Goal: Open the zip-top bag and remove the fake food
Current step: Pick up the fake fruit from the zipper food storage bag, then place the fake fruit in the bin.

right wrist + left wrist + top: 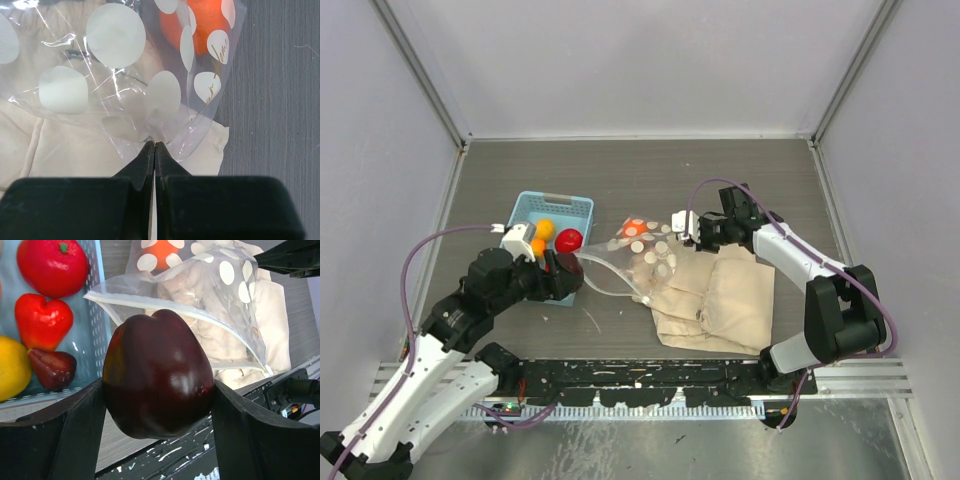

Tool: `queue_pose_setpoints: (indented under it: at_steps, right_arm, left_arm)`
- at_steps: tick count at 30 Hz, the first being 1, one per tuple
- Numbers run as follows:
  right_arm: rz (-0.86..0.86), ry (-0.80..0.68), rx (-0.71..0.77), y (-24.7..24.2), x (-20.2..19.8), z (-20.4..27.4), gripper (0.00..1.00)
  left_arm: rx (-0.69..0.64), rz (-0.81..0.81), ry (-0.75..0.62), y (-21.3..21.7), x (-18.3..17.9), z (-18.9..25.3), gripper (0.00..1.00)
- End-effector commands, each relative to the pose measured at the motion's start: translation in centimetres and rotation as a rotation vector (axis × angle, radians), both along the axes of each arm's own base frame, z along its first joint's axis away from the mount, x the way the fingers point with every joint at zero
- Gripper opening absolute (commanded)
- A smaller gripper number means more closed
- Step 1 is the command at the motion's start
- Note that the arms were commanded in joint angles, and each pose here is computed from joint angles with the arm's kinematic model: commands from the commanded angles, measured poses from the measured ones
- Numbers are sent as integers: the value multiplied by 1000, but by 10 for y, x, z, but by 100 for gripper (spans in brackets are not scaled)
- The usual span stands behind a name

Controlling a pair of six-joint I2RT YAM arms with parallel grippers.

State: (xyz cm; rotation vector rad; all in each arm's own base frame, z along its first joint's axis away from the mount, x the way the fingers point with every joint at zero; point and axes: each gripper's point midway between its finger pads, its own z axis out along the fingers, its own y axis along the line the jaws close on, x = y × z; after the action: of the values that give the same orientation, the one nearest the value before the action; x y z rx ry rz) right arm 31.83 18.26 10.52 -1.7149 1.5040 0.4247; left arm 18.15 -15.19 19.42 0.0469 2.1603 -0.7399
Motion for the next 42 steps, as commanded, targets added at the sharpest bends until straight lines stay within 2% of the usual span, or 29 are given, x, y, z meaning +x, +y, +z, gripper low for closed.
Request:
queue_pose_setpoints:
  at_steps: [1,27,42]
  right_arm:
    - [3,-62,40,4,12,24,3]
    - [1,-57,42,1,12,23,3]
    - [1,-53,40,1,12,22,3]
  left_arm:
    - [23,39,-76,12,4,22,31]
    - [138,85,-137,34,9,34,32]
    - [262,112,-151,45,27,31,34]
